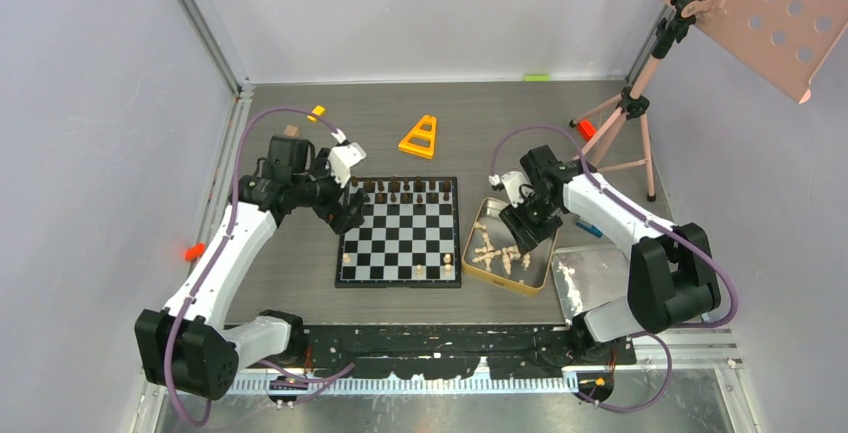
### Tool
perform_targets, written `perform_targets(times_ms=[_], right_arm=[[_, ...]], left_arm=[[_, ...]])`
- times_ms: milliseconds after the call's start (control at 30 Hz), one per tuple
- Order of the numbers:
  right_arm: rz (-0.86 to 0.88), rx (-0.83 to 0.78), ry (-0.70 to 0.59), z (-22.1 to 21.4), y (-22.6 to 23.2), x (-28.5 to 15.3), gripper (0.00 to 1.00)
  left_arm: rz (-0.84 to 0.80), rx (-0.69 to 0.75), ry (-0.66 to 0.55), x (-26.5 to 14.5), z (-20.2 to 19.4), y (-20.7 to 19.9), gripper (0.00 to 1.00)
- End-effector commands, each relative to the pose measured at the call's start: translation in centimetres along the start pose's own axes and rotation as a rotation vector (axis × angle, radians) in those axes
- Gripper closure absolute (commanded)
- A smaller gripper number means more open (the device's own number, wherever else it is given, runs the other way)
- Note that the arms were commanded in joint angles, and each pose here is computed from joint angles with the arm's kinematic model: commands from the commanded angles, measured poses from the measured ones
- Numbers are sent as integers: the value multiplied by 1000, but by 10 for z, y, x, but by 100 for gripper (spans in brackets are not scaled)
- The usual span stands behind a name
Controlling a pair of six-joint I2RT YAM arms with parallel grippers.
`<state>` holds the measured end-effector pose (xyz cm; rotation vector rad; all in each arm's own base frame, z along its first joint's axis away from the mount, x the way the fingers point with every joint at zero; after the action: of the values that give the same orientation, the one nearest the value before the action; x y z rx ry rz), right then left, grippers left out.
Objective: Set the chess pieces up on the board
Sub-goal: Pick up the chess piece from the storage box.
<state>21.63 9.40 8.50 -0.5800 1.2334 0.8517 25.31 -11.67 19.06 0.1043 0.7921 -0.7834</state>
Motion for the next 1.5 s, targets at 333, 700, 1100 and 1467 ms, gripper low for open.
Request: perform_targets(times_ms=[333,700,1100,1467], right_arm=[[11,71,134,-15,-5,22,47],[19,76,167,-13,-11,35,61],[-49,-11,90,13,-26,-8,93],[57,-107,-83,47,-7,-47,96]], left_arm=[[-28,29,-56,-2,17,-2,0],[-25,32,-55,-2,16,-2,0],[-66,46,-72,1,19,-7,0],[-351,-24,-157,26,45,-41,1]])
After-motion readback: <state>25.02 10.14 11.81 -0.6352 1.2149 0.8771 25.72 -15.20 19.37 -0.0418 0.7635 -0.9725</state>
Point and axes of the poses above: each gripper's point midway between its finger pads, its own x axis out along the fingers, its own y axis along the line the jaws close on, z = x × y, the point moved 2 cm from there along -x, back along the fingers, and after that the axes turned 14 degrees about -x, right-handed, at the moved point
